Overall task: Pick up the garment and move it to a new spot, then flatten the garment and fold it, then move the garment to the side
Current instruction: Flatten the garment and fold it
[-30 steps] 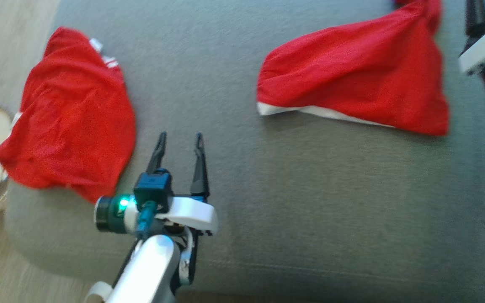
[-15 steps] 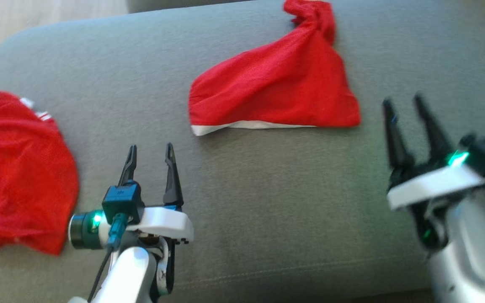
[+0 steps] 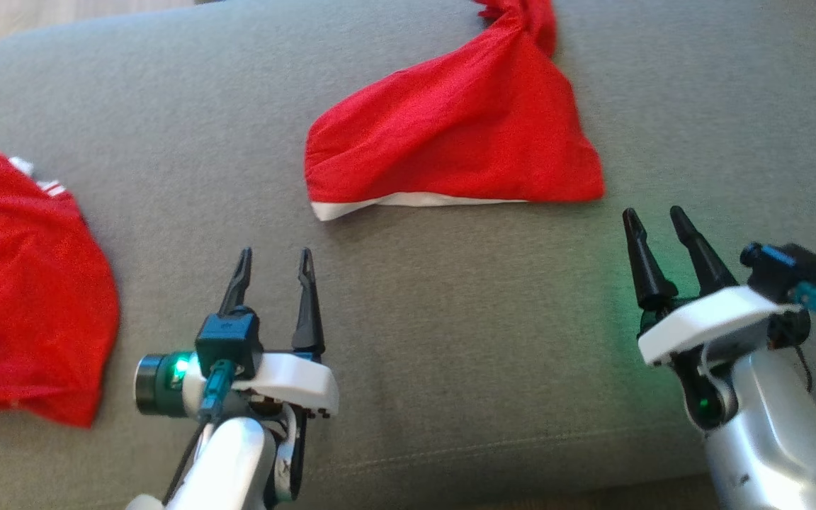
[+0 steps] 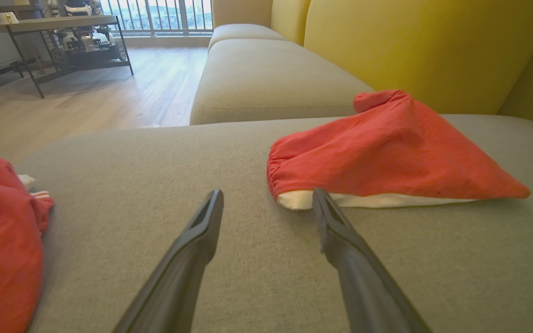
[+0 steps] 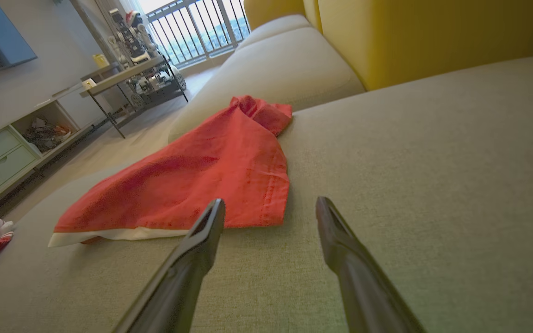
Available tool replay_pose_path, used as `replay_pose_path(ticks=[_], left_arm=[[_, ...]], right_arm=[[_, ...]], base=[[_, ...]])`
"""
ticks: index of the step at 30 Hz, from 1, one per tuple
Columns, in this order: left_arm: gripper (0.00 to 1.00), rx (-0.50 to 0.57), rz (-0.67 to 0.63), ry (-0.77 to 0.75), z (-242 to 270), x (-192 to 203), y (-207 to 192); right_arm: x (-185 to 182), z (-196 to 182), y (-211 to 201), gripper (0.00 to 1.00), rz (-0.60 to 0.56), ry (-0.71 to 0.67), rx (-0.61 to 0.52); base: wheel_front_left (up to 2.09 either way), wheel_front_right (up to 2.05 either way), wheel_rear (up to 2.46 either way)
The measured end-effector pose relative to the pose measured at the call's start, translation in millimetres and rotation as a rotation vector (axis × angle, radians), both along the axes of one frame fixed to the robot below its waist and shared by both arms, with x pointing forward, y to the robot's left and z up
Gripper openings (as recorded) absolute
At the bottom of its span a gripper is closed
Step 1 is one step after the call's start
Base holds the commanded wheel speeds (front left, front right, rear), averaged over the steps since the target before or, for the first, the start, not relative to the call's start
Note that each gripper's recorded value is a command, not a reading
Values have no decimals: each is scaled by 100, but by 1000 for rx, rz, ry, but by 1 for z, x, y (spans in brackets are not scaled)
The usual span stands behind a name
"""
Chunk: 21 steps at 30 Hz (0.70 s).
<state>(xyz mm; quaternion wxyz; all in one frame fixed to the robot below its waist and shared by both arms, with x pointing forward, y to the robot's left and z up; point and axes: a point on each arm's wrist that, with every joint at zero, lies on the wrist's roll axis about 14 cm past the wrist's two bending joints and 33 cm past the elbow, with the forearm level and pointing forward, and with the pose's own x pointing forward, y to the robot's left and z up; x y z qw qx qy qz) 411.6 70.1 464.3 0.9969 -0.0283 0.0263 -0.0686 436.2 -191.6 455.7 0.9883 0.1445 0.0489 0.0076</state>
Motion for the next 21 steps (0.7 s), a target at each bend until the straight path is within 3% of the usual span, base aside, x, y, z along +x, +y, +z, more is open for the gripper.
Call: replay_pose_path(ticks=[9,15,16,17,21], left_arm=[[100,27,59,35,-12,-3,21],[100,49,118,70,-23,-9,41],[100,52,125,75,-25,-10,43],[100,54,130,79,-26,-11,44],[100,61,144,87,-28,-13,48]], right_arm=[[35,-49,15,100,71,175,-43],[59,-63,38,99,91,208,41],[63,-63,42,30,98,209,45],[66,-63,43,0,104,206,47],[78,-55,43,0,98,164,63]], base=[[0,0,0],[0,0,0],[0,0,0],[0,0,0],[0,0,0]])
